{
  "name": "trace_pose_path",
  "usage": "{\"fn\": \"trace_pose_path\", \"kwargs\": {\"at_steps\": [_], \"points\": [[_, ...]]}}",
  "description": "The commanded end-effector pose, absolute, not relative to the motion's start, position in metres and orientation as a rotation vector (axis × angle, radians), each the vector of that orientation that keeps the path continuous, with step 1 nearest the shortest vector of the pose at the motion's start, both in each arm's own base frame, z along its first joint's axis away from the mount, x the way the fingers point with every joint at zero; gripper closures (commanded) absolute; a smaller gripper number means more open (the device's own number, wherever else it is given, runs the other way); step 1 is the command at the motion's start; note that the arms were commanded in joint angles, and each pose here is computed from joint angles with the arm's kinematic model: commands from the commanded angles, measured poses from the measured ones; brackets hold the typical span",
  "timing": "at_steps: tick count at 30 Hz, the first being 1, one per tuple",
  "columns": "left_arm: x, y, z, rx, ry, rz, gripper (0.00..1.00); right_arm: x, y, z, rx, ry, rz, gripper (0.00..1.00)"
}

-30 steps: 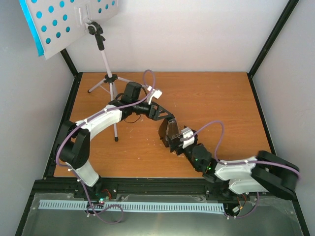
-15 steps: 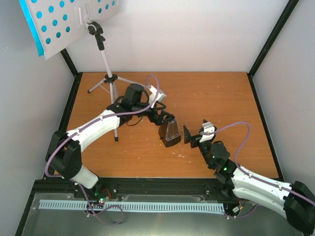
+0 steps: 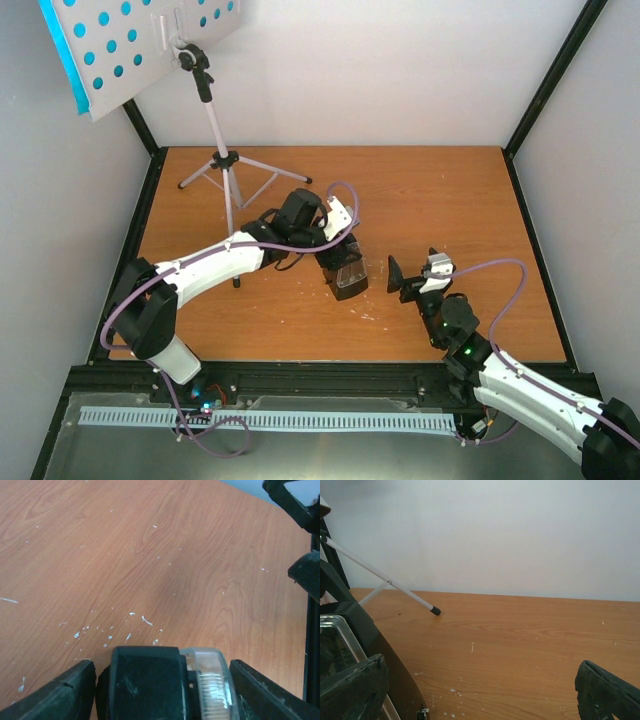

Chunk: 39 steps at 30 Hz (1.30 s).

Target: Pack up the instrument practice props

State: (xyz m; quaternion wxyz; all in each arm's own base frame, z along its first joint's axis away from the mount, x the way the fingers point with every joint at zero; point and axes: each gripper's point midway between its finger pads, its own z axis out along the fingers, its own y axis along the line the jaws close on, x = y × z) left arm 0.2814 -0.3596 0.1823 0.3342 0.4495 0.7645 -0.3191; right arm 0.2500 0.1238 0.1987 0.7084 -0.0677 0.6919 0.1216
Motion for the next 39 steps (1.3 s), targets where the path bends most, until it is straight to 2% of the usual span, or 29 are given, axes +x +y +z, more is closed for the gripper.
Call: {"fn": "trace_pose_path", "kwargs": {"at_steps": [1,11,15,17,22,25,39], "points": [[0.285,-0.363,0.187,1.191,1.962,-0.734,0.31,0.251,0.117,0.190,-0.124,1.558,0.257,0.00],[0.285,-0.362,0.188,1.187,1.957,-0.720,0.49,0.251,0.116,0.187,-0.109,1.564,0.258,0.00],[0.290,-0.359,0.187,1.156,1.980,-0.684,0.49,0.251,0.115,0.186,-0.106,1.565,0.259,0.00],[0.297,-0.353,0.185,1.088,2.028,-0.630,0.47,0.251,0.117,0.185,-0.110,1.573,0.265,0.00],[0.289,-0.352,0.184,0.992,2.104,-0.719,0.20,0.250,0.122,0.185,-0.122,1.595,0.303,0.00],[0.277,-0.355,0.185,0.982,2.126,-0.818,0.13,0.248,0.126,0.180,-0.122,1.625,0.340,0.00],[0.201,-0.363,0.184,0.986,2.177,-1.192,0.08,0.235,0.133,0.131,-0.026,1.908,0.487,0.00]]}}
